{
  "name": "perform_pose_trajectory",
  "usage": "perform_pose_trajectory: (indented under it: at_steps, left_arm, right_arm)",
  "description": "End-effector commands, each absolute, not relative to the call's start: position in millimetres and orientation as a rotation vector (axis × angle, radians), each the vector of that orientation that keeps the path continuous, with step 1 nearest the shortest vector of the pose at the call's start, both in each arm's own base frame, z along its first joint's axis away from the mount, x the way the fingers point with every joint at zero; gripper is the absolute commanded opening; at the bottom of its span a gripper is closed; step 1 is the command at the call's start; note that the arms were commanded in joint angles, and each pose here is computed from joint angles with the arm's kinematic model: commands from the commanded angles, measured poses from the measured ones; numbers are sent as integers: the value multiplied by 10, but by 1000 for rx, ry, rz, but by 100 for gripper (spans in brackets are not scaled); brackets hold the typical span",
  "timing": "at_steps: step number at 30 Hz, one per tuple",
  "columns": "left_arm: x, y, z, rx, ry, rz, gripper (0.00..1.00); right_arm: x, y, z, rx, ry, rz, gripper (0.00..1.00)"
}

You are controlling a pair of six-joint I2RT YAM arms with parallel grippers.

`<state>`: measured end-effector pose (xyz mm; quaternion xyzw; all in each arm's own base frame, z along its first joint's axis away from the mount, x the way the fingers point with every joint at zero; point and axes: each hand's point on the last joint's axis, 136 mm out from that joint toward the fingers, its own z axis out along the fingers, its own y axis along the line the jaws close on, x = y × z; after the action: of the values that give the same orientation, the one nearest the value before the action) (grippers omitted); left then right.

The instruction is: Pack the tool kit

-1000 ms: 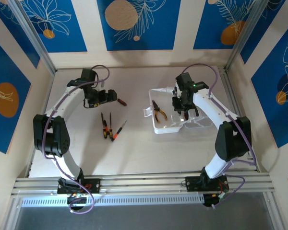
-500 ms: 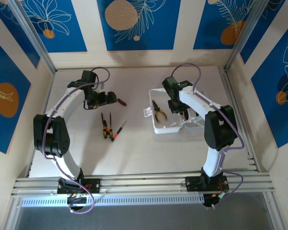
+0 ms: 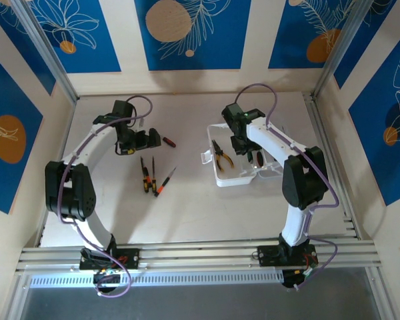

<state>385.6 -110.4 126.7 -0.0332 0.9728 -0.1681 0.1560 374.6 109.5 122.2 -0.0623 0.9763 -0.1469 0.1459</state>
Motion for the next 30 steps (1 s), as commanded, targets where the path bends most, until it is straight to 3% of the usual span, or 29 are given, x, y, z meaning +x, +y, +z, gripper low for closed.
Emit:
perform_pose_trajectory:
  at_steps: [1, 4, 7, 13, 19, 25, 30]
  left_arm:
    - [3693, -1008, 1215, -93, 2828, -432, 100]
    - [3575, -929, 1058, -123, 2880, -378, 100]
    - [3463, -895, 897, -168, 2912, -361, 100]
    - [3315, -912, 574, -263, 2956, -394, 98]
    - [3122, -928, 441, -310, 2981, -421, 82]
    - [2926, -866, 382, -330, 3012, -381, 59]
    - [2853, -887, 250, -324, 3053, -366, 54]
  right_arm:
    - [3738, 1260, 1503, -224, 2767, -317, 60]
    - [3710, 1480, 1657, -299, 2731, -203, 83]
    - [3645, 1792, 1804, -400, 2689, -17, 99]
    - [3556, 2143, 1930, -472, 2642, 228, 99]
    - [3542, 2178, 1810, -479, 2671, 246, 99]
    - [3561, 2185, 1771, -472, 2680, 264, 99]
    - [3591, 2188, 1787, -468, 2675, 275, 99]
